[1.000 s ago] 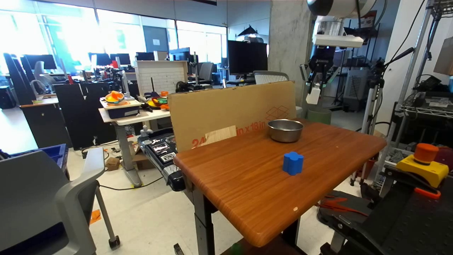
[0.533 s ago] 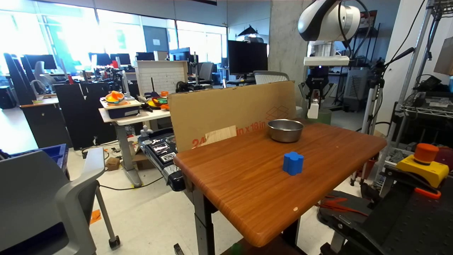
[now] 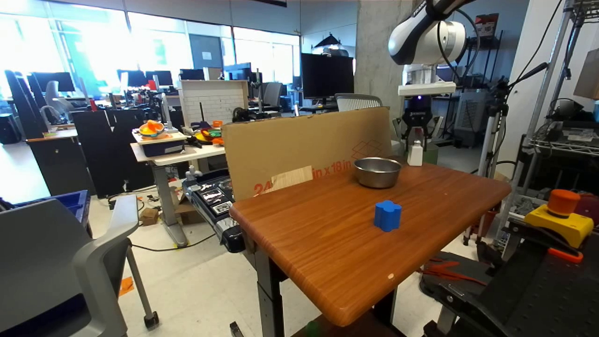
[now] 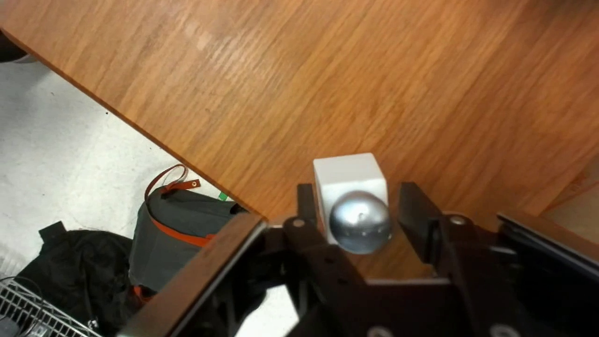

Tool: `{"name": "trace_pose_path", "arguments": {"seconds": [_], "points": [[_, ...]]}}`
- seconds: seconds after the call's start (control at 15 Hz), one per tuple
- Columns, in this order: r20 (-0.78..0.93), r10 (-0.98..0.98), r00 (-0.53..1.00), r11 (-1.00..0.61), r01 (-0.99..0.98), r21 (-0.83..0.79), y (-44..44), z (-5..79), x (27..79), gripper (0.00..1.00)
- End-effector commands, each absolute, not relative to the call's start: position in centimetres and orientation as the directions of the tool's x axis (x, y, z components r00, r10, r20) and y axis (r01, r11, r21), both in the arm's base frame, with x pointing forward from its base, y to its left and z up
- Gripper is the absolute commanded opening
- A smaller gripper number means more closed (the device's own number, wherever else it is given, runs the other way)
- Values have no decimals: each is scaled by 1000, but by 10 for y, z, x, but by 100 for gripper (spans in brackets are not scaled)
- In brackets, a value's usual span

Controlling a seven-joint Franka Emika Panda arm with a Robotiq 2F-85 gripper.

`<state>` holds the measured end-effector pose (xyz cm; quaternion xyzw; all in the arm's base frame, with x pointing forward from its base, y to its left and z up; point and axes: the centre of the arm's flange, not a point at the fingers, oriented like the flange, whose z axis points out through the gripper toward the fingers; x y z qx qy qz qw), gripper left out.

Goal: Move the salt shaker forward

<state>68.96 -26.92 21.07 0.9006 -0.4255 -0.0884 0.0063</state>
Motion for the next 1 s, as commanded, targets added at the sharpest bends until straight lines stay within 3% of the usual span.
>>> {"name": "trace_pose_path", "arguments": {"seconds": [0.0, 0.2, 0.53, 0.6, 0.93], "points": [[-176, -732, 658, -674, -737, 48, -268, 235, 688, 82], [-133, -613, 778, -787, -617, 16, -236, 274, 664, 100], [-108, -394, 913, -918, -385, 96, -190, 309, 615, 100], [-116, -470, 875, -882, -465, 73, -214, 301, 672, 100], [-136, -411, 901, -911, -402, 90, -199, 308, 653, 100]]}}
